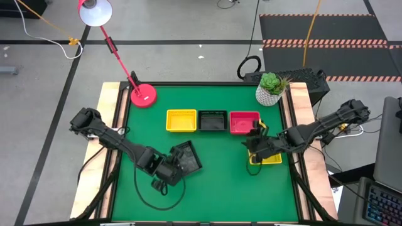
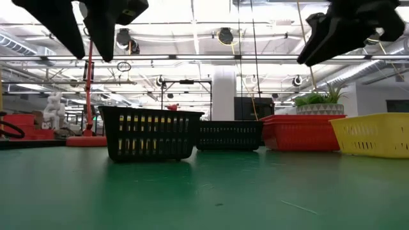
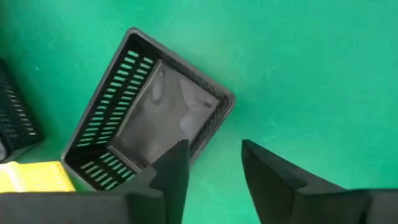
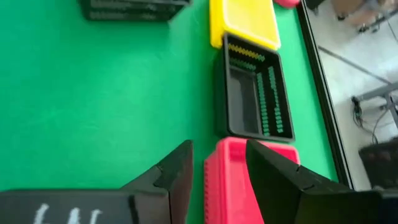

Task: Stack baskets by color
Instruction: Stack the bottom black bin on top of the top black bin

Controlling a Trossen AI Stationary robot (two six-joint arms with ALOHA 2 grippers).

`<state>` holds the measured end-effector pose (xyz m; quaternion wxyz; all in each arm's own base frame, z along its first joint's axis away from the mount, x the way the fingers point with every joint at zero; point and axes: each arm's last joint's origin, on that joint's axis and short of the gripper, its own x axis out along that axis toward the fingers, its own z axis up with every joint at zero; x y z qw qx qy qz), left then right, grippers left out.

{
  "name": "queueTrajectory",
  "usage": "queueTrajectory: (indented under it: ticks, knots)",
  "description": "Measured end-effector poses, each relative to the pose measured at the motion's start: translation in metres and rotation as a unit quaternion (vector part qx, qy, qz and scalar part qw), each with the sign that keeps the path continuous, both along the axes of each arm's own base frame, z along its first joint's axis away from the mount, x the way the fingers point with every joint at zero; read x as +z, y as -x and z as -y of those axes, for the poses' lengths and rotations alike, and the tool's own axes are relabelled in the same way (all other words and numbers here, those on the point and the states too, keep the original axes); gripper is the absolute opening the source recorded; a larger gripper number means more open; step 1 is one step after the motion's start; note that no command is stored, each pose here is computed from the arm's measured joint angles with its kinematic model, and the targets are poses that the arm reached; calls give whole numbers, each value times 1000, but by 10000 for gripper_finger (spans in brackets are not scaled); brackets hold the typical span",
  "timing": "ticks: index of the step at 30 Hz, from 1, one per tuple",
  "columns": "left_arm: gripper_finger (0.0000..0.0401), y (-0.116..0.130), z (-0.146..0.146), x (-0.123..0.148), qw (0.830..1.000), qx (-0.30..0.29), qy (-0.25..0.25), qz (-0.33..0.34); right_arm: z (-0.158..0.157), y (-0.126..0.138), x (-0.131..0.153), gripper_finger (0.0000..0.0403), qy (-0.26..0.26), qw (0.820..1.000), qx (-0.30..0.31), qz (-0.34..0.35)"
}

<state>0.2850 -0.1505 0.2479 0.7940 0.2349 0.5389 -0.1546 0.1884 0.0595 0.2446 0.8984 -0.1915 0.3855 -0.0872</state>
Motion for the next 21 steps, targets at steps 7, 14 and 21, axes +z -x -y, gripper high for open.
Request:
queueTrajectory:
  ticks: [7,14,21]
  knots:
    - [228,1,-8,-15,998,-48,-44,-10,-13,1,3,144,-10,999,31,23]
    - [226,3,-20,-39,991,-106,-74,-21,-20,3,3,144,-19,999,42,28]
    - [160,2,-27,-54,989,-126,-80,-11,-22,4,3,144,-28,998,38,30]
